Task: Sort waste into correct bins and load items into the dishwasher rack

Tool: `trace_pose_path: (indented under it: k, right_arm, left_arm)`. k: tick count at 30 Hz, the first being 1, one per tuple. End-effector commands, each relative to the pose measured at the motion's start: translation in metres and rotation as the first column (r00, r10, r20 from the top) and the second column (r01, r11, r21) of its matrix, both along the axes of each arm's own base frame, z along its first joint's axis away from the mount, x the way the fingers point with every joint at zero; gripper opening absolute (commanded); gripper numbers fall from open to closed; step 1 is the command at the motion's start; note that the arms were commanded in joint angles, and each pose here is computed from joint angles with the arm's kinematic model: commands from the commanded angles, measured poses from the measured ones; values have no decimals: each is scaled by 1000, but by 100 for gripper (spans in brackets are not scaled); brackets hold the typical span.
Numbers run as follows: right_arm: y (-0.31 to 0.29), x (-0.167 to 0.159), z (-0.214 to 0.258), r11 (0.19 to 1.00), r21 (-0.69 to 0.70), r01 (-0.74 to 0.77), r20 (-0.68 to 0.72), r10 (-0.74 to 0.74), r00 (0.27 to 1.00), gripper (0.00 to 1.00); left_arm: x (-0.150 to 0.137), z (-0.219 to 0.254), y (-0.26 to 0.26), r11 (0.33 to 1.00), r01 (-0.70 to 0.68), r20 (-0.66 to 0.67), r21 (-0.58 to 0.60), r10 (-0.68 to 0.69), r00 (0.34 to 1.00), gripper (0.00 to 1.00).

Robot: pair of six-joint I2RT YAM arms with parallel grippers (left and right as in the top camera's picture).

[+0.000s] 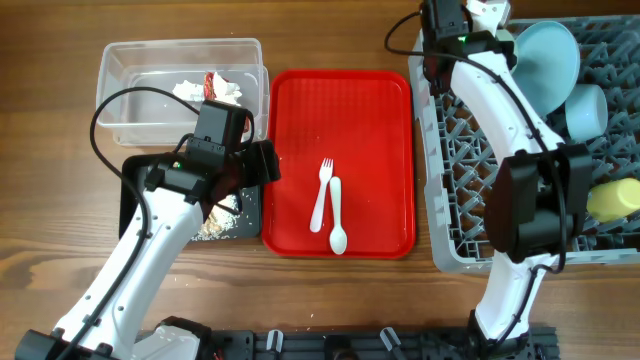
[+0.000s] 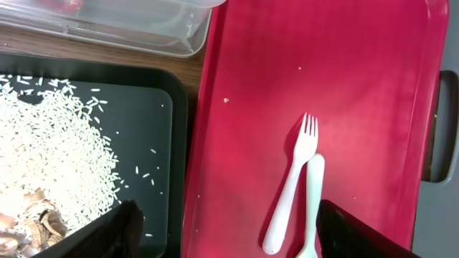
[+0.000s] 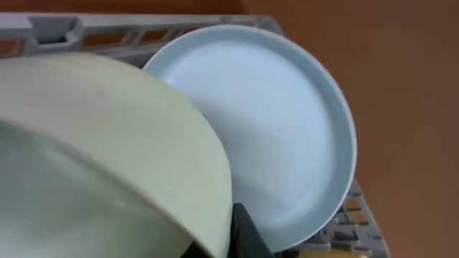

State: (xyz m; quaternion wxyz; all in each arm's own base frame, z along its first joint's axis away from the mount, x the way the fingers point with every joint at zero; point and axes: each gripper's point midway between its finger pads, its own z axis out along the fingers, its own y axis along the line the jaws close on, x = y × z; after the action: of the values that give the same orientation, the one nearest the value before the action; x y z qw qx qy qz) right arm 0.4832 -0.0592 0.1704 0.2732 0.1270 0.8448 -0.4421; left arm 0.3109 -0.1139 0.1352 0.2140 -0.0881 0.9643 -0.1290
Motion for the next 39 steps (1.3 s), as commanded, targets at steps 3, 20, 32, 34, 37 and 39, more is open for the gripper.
trace_pose_path:
  k: [3, 20, 32, 34, 37, 39]
  right_arm:
    - [19, -11, -45, 983, 186, -8, -96, 26, 995, 4]
    - [78, -55, -91, 818, 575, 19, -308, 195, 931, 12]
    - [167, -79, 13, 376, 874, -306, 30, 588, 808, 47]
    - [187, -96, 16, 270, 927, -258, 39, 616, 786, 47]
    - [210, -122, 3, 258, 948, -185, -30, 653, 757, 47]
    - [226, -136, -9, 258, 952, -165, -59, 683, 728, 48]
  left_arm:
    - [1, 6, 2, 1000, -15, 18, -8, 16, 1000, 79]
    - [1, 6, 2, 1000, -15, 18, -8, 15, 1000, 79]
    - [0, 5, 3, 1000, -16, 15, -6, 16, 1000, 82]
    - [-1, 4, 5, 1000, -21, 9, 2, 21, 1000, 83]
    - [-5, -2, 25, 991, -131, -33, 29, 132, 991, 87]
    - [-7, -4, 37, 984, -173, -56, 36, 175, 983, 87]
